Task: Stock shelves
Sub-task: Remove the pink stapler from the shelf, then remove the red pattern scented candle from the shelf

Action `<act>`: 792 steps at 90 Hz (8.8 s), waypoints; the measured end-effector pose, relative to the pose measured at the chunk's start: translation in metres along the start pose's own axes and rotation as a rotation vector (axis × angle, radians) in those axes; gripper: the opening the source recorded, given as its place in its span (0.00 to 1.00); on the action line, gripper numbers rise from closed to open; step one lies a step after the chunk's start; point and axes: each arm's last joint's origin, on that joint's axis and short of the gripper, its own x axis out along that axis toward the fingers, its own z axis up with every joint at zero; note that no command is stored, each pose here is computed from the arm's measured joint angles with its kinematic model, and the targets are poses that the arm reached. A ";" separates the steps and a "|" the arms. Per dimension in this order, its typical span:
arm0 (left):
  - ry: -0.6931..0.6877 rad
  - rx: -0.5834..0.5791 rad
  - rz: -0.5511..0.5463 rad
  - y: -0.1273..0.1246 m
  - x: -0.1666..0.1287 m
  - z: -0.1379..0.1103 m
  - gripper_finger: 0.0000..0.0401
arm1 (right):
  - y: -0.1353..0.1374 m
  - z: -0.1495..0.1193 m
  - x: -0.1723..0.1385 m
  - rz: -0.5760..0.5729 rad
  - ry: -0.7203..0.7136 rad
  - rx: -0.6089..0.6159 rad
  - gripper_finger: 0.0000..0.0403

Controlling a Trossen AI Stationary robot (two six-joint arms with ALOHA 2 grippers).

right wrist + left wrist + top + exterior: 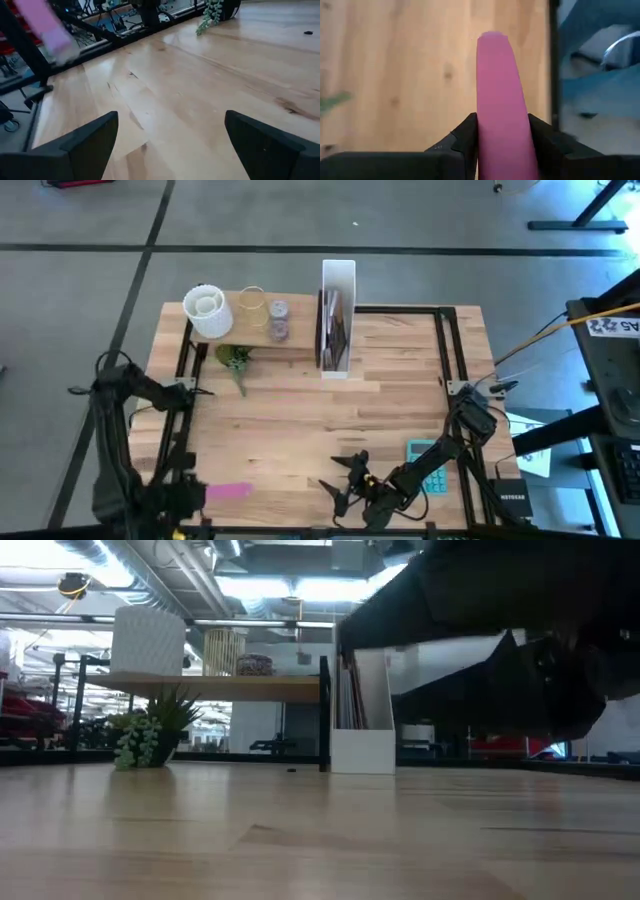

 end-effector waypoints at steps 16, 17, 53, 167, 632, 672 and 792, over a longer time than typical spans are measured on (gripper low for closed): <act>-0.150 -0.054 -0.086 -0.027 0.018 -0.046 0.27 | 0.002 0.001 0.000 0.025 0.011 0.045 0.87; -0.153 -0.056 -0.086 -0.027 0.019 -0.049 0.27 | 0.002 0.001 0.000 0.026 0.010 0.048 0.87; -0.021 -0.010 -0.081 -0.037 0.056 -0.080 0.27 | 0.011 0.014 0.014 0.061 0.023 0.109 0.87; -0.037 -0.307 0.012 -0.014 0.062 -0.013 0.43 | 0.027 0.031 0.025 0.104 0.050 0.041 0.87; -0.460 -0.487 0.497 0.051 0.110 0.056 0.44 | -0.225 0.288 0.270 0.063 0.247 -0.379 0.64; -0.435 -0.503 0.487 0.049 0.109 0.054 0.44 | -0.140 0.304 0.210 0.232 0.275 -0.601 0.57; -0.405 -0.383 0.179 0.015 0.150 0.038 0.44 | -0.041 0.121 0.139 0.613 0.396 -0.683 0.56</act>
